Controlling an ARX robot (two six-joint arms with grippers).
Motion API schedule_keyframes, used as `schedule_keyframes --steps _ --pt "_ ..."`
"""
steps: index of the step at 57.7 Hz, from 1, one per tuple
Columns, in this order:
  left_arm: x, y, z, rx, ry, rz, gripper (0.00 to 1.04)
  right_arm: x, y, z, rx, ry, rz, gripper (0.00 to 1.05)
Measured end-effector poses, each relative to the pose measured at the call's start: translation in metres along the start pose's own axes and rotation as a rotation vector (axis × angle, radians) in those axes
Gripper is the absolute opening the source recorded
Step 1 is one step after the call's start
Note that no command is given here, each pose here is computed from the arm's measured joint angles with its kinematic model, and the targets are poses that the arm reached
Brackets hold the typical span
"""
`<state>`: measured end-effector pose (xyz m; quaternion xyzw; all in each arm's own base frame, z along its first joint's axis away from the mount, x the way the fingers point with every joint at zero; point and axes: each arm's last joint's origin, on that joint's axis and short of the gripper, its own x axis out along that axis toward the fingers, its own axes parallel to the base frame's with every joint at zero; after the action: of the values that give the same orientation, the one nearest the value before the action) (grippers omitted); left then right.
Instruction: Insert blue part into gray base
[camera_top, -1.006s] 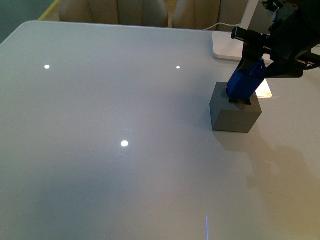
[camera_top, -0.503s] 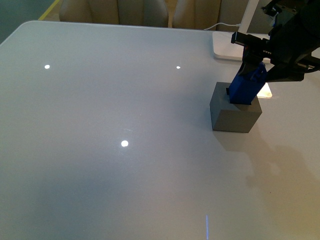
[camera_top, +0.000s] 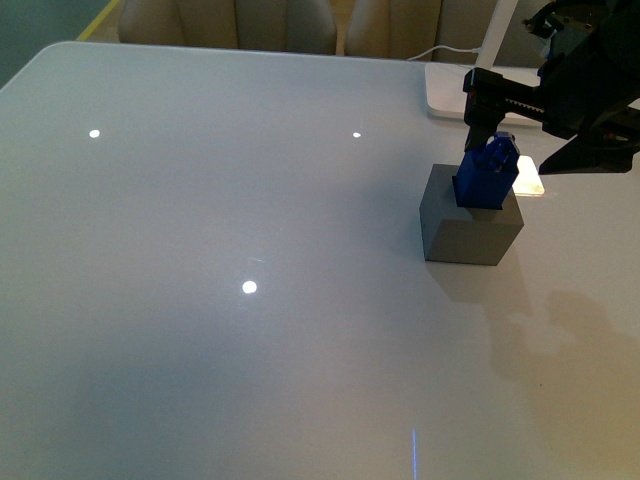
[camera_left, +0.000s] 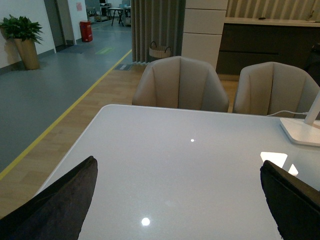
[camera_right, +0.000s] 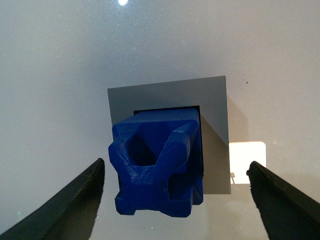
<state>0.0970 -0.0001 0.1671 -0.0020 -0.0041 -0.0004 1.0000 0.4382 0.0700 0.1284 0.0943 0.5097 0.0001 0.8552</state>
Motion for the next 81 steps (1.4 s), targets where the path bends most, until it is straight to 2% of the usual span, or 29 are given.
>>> schedule_keyframes --steps 2,12,27,31,35,43,60,81 --pt "0.0 0.0 0.0 0.0 0.0 0.0 0.97 0.0 0.0 0.0 0.003 -0.004 0.004 0.97" --pt "0.0 0.0 0.0 0.0 0.0 0.0 0.97 -0.008 -0.002 0.001 0.008 -0.056 0.054 0.96" --pt "0.0 0.0 0.0 0.0 0.0 0.0 0.97 -0.078 -0.008 -0.013 -0.088 -0.304 0.089 0.95" --pt "0.0 0.0 0.0 0.0 0.0 0.0 0.97 -0.096 -0.013 -0.024 -0.145 -0.616 0.01 0.83" --pt "0.0 0.0 0.0 0.0 0.0 0.0 0.97 -0.112 -0.02 -0.045 -0.162 -0.839 0.002 0.73" --pt "0.0 0.0 0.0 0.0 0.0 0.0 0.97 -0.147 -0.038 -0.094 -0.174 -1.077 0.021 0.5" --pt "0.0 0.0 0.0 0.0 0.0 0.0 0.97 -0.155 -0.064 -0.153 -0.198 -1.052 0.006 0.02" --pt "0.0 0.0 0.0 0.0 0.0 0.0 0.97 -0.171 -0.086 -0.193 -0.195 -1.059 0.002 0.02"
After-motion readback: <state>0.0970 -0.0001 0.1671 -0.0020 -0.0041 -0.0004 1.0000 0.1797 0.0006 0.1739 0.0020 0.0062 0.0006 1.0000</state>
